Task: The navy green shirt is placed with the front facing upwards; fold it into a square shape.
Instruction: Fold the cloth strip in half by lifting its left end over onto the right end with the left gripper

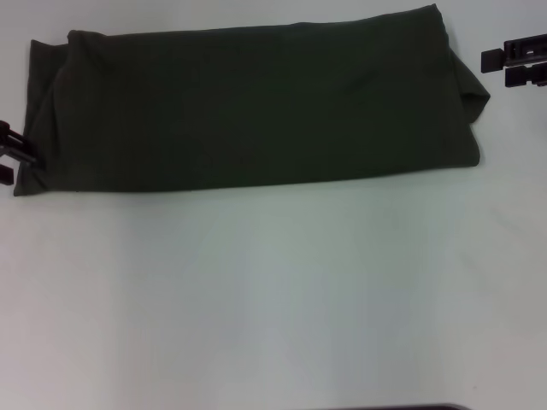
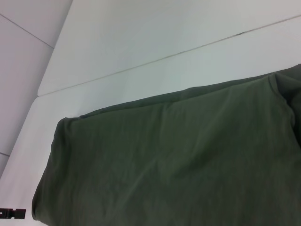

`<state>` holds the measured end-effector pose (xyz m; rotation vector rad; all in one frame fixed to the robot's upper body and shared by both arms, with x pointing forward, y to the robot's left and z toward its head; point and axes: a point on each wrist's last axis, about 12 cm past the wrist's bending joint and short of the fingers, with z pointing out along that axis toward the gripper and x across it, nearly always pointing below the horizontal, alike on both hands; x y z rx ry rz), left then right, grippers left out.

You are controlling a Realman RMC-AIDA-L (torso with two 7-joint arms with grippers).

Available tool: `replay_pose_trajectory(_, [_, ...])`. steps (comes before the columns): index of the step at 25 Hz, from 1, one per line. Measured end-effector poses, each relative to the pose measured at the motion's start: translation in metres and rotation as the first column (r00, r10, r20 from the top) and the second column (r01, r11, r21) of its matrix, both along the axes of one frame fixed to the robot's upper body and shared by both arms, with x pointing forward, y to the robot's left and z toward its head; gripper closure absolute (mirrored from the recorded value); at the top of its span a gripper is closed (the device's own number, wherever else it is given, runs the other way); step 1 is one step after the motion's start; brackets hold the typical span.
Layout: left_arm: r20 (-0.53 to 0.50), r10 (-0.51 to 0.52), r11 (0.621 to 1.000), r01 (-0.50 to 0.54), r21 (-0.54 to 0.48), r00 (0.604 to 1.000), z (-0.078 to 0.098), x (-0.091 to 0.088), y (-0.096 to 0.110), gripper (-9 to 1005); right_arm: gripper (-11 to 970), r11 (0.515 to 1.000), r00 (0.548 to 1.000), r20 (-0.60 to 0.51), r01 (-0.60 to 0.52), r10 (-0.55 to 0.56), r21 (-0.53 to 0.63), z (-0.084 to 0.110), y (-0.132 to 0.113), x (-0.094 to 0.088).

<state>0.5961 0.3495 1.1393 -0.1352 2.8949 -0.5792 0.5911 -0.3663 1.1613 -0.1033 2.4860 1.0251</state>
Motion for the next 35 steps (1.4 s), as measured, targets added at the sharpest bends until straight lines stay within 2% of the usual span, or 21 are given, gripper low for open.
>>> replay_pose_trajectory(7, [0.011, 0.017, 1.0, -0.017, -0.003, 1.0, 0.002, 0.001, 0.002, 473, 180, 1.0, 1.0, 0.003, 0.003, -0.003, 0.003, 0.0, 0.0, 0.0])
replay_pose_trajectory(15, [0.007, 0.075, 0.996, -0.075, -0.042, 0.997, -0.008, 0.0, 0.008, 470, 180, 1.0, 1.0, 0.004, 0.003, -0.003, 0.004, -0.001, 0.0, -0.001])
replay_pose_trajectory(20, [0.007, 0.087, 0.996, -0.087, -0.034, 0.996, -0.011, -0.001, 0.01, 463, 180, 1.0, 1.0, 0.006, 0.008, -0.008, 0.003, -0.001, 0.0, 0.0])
replay_pose_trajectory(35, [0.014, 0.055, 0.998, -0.055, -0.027, 0.998, -0.017, 0.0, 0.008, 444, 180, 1.0, 1.0, 0.007, 0.01, -0.01, 0.002, -0.002, -0.001, 0.0])
